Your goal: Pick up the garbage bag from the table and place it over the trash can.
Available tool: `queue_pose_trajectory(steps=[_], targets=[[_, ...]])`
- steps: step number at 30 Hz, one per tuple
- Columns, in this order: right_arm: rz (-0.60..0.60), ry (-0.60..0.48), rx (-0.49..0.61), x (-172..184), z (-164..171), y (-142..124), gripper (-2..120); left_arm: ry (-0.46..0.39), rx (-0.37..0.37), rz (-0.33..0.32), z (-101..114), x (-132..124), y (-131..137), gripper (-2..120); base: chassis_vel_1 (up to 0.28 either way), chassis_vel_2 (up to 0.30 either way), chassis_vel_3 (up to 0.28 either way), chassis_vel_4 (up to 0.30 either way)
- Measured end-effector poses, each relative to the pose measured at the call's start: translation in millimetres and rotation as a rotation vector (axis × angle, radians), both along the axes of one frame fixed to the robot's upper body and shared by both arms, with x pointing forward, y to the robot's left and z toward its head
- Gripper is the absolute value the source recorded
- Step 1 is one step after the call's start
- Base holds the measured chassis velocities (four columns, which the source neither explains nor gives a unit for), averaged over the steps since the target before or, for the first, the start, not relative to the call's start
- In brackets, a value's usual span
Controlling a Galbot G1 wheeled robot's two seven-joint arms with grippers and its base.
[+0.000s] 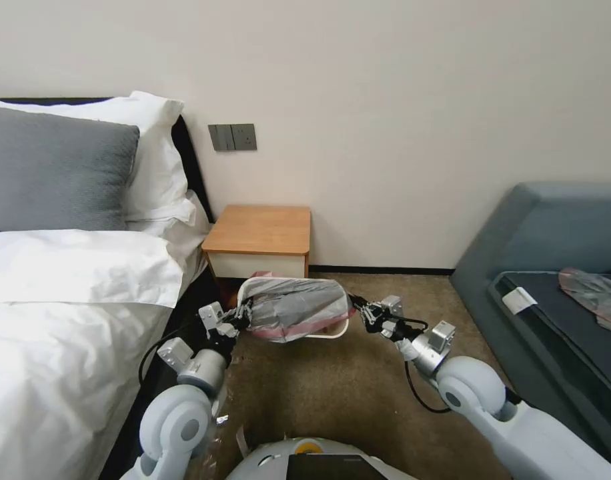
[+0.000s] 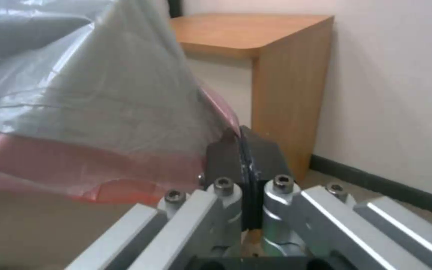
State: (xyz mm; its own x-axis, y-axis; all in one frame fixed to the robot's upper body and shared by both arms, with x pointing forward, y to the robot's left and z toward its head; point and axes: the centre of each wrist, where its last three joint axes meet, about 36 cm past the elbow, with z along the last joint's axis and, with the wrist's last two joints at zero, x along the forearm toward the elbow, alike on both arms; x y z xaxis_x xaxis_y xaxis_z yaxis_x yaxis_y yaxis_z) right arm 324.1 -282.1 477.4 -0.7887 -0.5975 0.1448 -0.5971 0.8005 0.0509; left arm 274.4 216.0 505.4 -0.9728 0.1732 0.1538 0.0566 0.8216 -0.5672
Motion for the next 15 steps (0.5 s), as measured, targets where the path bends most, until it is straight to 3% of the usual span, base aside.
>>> queue_pose_trajectory(steps=[10, 15], targets=[[0.022, -0.058, -0.063, -21.2, 11.5, 19.0, 0, 0.008, -0.039, 0.053, 2.0, 10.7, -0.3, 4, 0.0, 0.0, 0.0, 0.0], [-0.011, -0.071, -0.173, -24.2, 13.8, 22.9, 0, 0.019, -0.078, 0.064, 4.5, 13.9, -1.5, 4, 0.0, 0.0, 0.0, 0.0]])
